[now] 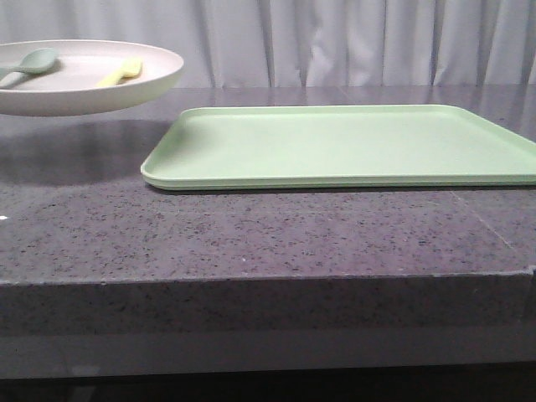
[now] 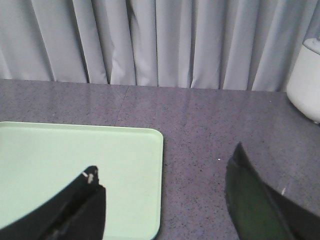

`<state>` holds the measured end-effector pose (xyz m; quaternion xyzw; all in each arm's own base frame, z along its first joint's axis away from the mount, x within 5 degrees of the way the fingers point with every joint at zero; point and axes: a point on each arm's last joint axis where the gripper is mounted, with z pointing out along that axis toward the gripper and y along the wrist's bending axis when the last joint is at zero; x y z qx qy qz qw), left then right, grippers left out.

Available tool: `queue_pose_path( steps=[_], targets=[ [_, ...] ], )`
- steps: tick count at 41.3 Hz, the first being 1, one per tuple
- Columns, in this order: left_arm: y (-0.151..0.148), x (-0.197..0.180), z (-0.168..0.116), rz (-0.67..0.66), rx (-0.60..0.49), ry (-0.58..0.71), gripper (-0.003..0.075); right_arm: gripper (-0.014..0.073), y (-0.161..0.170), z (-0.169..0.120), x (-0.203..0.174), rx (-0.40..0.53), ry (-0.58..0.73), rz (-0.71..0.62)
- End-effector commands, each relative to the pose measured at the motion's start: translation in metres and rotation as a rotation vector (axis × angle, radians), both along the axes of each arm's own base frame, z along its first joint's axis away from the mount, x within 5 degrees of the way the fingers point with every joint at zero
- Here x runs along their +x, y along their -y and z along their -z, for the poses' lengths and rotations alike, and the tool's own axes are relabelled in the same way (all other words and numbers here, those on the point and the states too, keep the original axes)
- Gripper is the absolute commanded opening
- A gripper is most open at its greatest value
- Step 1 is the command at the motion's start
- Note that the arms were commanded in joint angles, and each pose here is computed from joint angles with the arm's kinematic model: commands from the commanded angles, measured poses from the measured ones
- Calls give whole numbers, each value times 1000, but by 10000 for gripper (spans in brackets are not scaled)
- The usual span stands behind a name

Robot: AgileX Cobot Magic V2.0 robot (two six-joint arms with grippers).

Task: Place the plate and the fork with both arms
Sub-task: 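Lift the cream plate with the left gripper and carry it over the tray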

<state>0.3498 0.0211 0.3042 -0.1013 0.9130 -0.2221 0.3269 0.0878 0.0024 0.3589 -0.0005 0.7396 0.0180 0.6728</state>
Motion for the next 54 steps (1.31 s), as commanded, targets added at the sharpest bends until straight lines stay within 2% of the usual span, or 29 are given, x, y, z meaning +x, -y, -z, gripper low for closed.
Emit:
queue_pose_path(
  steps=[1,14,21,29,33,38,54],
  targets=[
    [32,-4,-32,-2,-92,96,-18,520,1,-18,1,-14,115,11],
    [144,-1,-36,86,-138,144,-18,520,1,-18,1,-14,116,11],
    [199,9,-33,141,-111,118,-18,520,1,-18,1,-14,116,11],
    [248,16,-26,105,-71,113,-18,520,1,-18,1,-14,114,11],
    [262,19,-24,108,-90,137,-18,520,1,-18,1,-14,111,11],
    [267,23,-18,75,-120,117,-18,520,1,-18,1,-14,111,11],
    [266,29,0,61,-49,76,-18,520,1,-18,1,-14,111,11]
  ],
)
